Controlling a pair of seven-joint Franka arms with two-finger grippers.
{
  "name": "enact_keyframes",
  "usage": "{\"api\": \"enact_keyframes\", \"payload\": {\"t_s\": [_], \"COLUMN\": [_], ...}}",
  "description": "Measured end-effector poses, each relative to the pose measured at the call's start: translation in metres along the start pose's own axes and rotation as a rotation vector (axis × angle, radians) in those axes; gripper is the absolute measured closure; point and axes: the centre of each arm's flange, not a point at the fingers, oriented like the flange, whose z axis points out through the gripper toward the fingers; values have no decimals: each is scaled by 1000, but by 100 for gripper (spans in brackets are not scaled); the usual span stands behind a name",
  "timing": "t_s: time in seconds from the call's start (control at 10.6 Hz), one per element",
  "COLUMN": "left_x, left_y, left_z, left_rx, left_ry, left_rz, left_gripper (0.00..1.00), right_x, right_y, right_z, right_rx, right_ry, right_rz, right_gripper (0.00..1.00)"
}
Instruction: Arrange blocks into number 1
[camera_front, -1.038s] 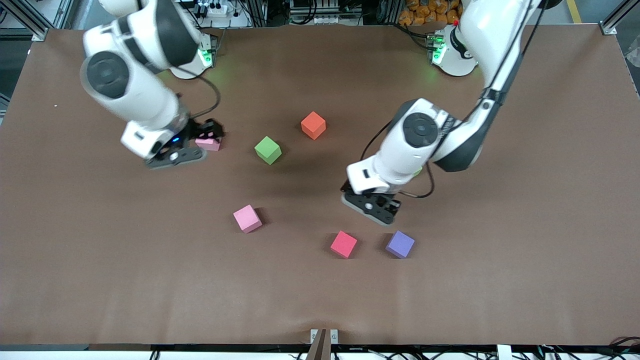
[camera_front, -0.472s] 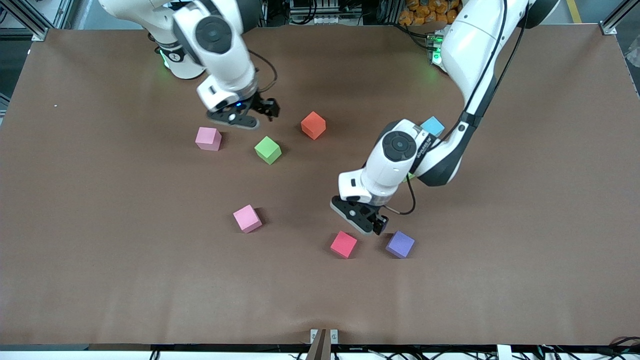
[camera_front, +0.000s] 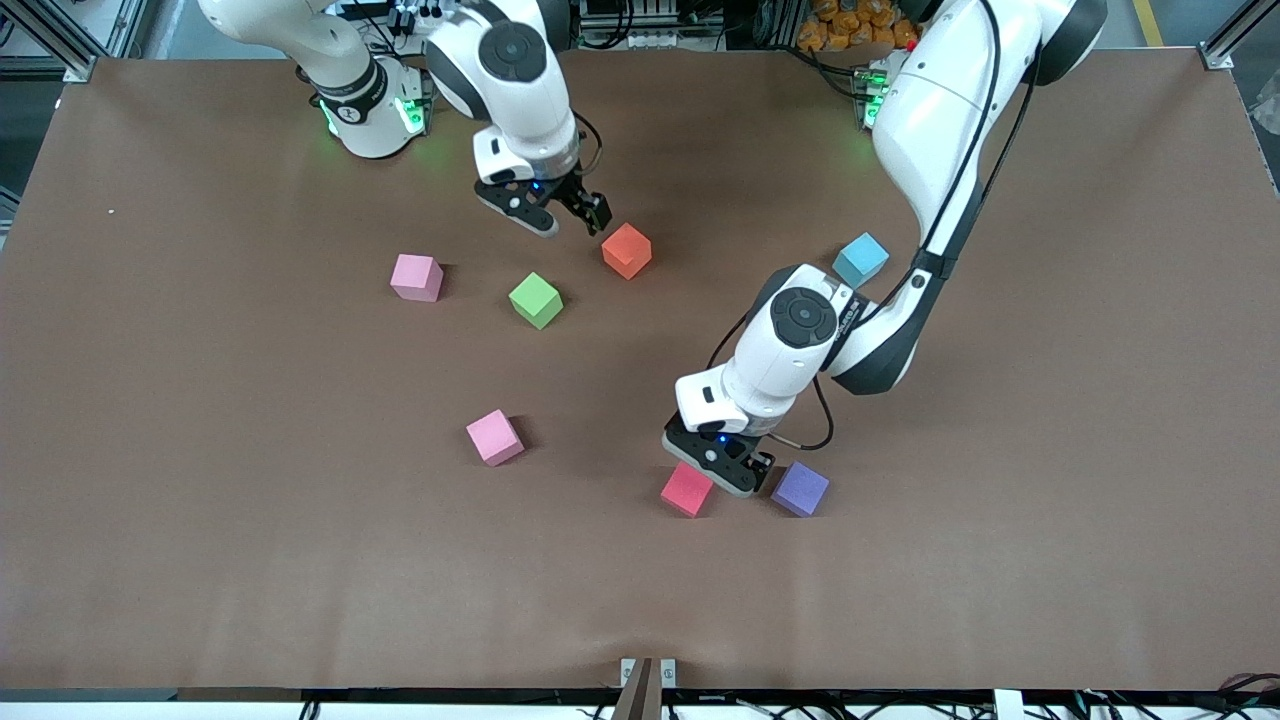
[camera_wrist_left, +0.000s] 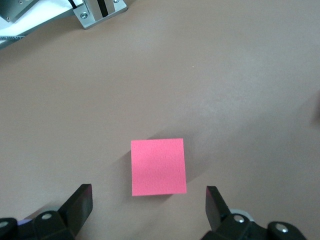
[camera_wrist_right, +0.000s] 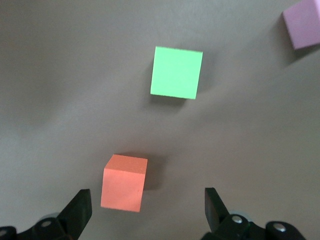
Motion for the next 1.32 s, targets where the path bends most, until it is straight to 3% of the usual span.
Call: {"api": "enact_keyframes", "payload": {"t_s": [0.47,0.94,1.32], "left_x": [-6,-12,-17], "left_y": [0,4,17], "left_z": [39,57,71], "left_rx": [18,24,47], "left_ry": [55,49,50], "left_rz": [-13,-3,28], "left_gripper": [0,0,0], "right_x": [-5,-41,-47], "right_y": [-31,-41,-42], "right_z": [66,113,122], "right_rx": [4,14,16], "right_ry": [-29,-39,-41], "right_rz": [129,76,63], "right_gripper": [0,0,0]}}
